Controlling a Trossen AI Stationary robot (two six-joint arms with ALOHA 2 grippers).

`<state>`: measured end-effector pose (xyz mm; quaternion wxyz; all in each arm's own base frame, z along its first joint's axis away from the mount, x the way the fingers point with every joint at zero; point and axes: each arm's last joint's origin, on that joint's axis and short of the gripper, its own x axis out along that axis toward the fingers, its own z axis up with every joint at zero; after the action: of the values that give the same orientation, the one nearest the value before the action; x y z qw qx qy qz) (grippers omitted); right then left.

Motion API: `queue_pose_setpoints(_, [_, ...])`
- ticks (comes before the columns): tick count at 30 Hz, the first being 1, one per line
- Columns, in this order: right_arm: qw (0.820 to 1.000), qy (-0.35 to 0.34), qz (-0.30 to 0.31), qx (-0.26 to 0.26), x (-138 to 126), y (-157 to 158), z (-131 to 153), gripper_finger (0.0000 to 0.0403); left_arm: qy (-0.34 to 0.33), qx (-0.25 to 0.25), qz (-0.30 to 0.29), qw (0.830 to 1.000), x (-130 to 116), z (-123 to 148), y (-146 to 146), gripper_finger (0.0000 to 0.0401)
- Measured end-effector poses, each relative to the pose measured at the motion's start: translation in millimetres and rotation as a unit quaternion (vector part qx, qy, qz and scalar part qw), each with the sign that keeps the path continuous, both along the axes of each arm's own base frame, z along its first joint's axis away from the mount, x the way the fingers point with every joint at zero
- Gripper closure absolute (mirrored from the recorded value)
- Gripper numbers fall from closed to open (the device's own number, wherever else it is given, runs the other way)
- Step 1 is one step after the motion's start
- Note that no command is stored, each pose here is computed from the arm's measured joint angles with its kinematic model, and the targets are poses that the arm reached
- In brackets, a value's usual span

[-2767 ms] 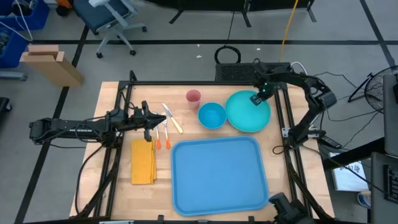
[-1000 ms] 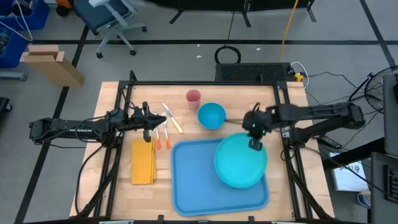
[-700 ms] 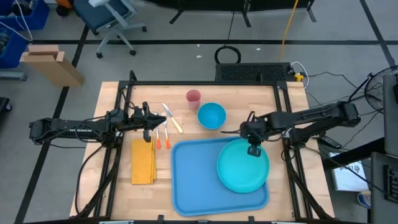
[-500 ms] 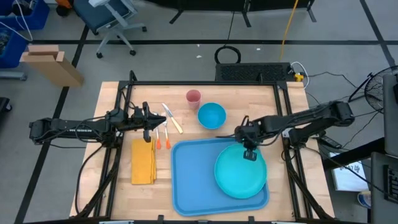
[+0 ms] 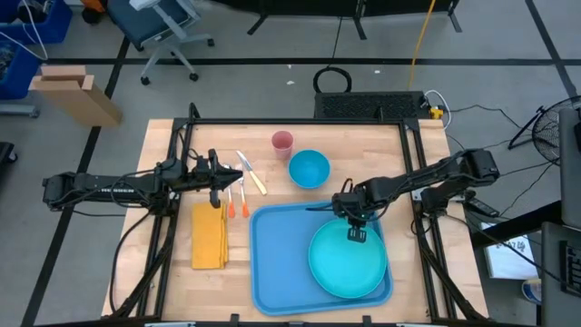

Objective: Set up tray
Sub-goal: Put the light green plate on the bottom right of the blue serving tray, then put the blue bowl on the light green plate on the blue serving tray

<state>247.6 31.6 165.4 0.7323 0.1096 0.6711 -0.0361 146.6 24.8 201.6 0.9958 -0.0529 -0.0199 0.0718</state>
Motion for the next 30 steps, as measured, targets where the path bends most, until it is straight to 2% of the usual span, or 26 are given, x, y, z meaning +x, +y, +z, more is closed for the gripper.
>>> queue_pose_setpoints(5, [1.0, -0.006, 0.004, -0.001, 0, 0, 2, 0.0389, 0.0, 0.0, 0.001, 1.0, 0, 0, 0, 0.0364])
queue_pose_setpoints(16, [1.0, -0.006, 0.003, -0.004, 1, -1, 4, 0.0282, 0.0, 0.0, 0.0, 1.0, 0, 0, 0, 0.0364])
queue_pose_setpoints(19, [0.999, -0.029, 0.018, -0.008, 3, -2, 18, 0.0263, 0.0, 0.0, 0.0, 1.0, 0, 0, 0, 0.0364])
queue_pose_setpoints(22, [0.995, -0.085, 0.036, -0.034, -1, -4, 42, 0.0253, 0.0, -0.001, 0.0, 1.0, 0, 0, 0, 0.0364])
queue_pose_setpoints(24, [0.987, -0.138, 0.048, -0.059, -8, -6, 62, 0.0254, 0.0, -0.001, -0.002, 1.0, 0, 0, 0, 0.0364])
queue_pose_setpoints(26, [0.972, -0.213, 0.065, -0.073, -19, -6, 82, 0.0269, 0.001, 0.0, -0.003, 1.0, 0, 0, 0, 0.0364])
queue_pose_setpoints(28, [0.946, -0.306, 0.085, -0.069, -31, -3, 96, 0.0301, 0.001, -0.001, -0.003, 1.0, 0, 0, 0, 0.0364])
queue_pose_setpoints(30, [0.912, -0.392, 0.113, -0.048, -44, 1, 102, 0.0347, 0.005, -0.001, -0.003, 1.0, 0, -1, 0, 0.0364])
